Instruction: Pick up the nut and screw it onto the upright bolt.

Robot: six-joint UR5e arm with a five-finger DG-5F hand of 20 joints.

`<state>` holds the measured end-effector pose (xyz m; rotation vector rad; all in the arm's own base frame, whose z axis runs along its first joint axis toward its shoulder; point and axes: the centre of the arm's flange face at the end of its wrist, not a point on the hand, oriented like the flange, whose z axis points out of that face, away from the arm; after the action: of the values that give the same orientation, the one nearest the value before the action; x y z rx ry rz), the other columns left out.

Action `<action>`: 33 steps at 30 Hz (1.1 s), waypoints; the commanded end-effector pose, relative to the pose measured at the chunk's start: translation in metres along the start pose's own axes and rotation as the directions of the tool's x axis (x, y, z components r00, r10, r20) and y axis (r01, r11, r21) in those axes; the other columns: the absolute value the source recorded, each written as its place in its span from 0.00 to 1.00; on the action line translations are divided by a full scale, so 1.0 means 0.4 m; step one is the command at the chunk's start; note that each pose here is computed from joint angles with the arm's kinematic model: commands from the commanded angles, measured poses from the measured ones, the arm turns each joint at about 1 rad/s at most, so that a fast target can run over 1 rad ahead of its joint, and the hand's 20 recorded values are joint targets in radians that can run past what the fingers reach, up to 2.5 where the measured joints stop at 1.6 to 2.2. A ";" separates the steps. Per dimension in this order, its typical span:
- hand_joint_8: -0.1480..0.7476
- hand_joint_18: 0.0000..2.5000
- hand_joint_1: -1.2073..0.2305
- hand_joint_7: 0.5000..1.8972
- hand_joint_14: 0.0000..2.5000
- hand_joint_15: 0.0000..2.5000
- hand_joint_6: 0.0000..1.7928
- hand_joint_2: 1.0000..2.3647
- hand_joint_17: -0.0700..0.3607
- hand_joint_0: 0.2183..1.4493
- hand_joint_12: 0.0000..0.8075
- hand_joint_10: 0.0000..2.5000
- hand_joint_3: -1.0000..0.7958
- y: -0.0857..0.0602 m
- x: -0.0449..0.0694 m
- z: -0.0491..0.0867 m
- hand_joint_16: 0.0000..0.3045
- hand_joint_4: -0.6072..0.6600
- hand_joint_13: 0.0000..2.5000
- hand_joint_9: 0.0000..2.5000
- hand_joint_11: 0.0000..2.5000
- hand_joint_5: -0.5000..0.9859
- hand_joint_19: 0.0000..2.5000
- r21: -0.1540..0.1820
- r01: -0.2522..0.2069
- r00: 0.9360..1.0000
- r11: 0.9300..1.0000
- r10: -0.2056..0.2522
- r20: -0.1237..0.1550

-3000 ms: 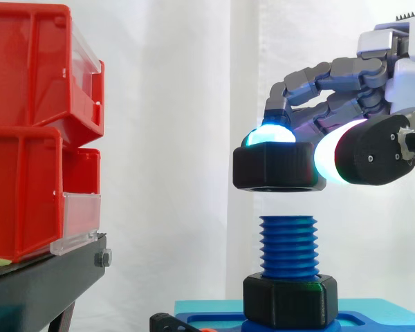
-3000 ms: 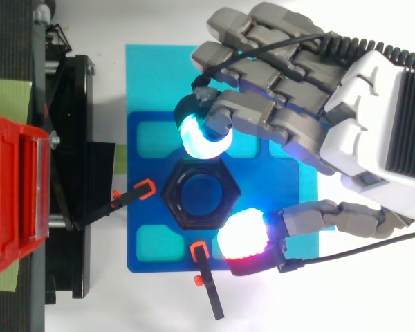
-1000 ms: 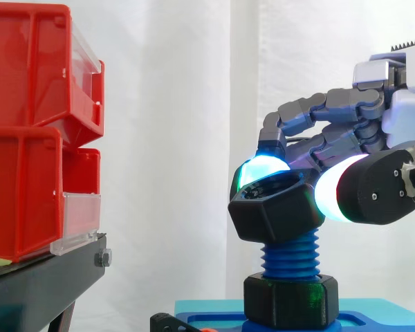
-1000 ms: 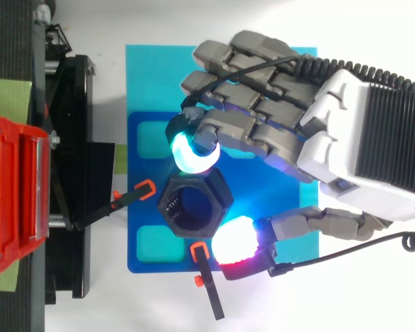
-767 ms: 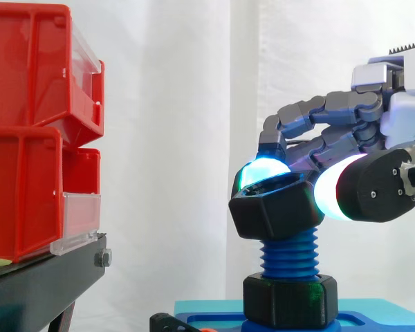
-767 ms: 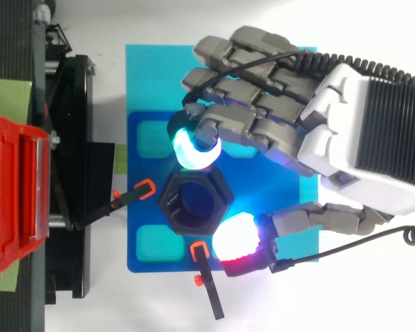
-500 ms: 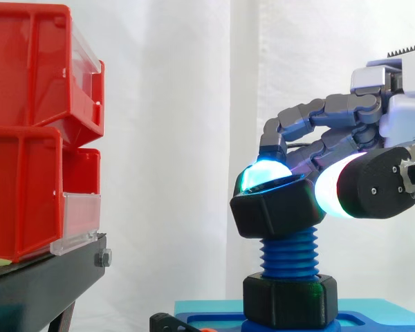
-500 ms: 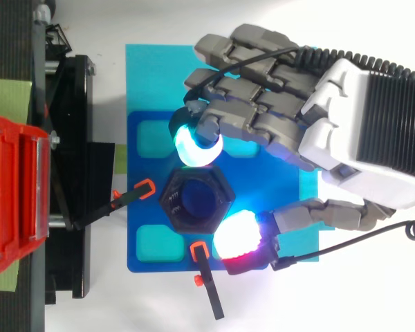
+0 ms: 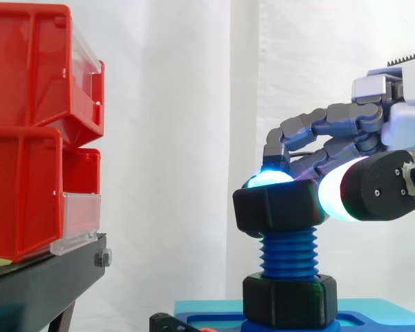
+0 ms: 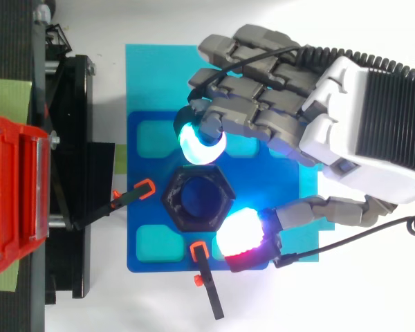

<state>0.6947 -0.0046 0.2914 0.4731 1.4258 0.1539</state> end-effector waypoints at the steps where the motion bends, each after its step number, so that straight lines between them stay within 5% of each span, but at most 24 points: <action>1: 0.51 0.05 0.36 0.50 0.00 0.00 0.28 0.00 0.39 0.28 0.47 0.00 0.28 -0.002 0.001 -0.001 0.14 0.70 0.11 0.19 0.07 0.22 0.02 0.002 -0.003 1.000 1.000 0.003 -0.005; 33: 0.51 0.05 0.36 0.50 0.00 0.00 0.28 0.00 0.39 0.28 0.46 0.00 0.28 -0.016 0.001 -0.001 0.14 0.70 0.11 0.19 0.07 0.22 0.02 0.013 -0.002 1.000 1.000 0.002 -0.010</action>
<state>0.6933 -0.0100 0.2888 0.4847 1.4365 0.1486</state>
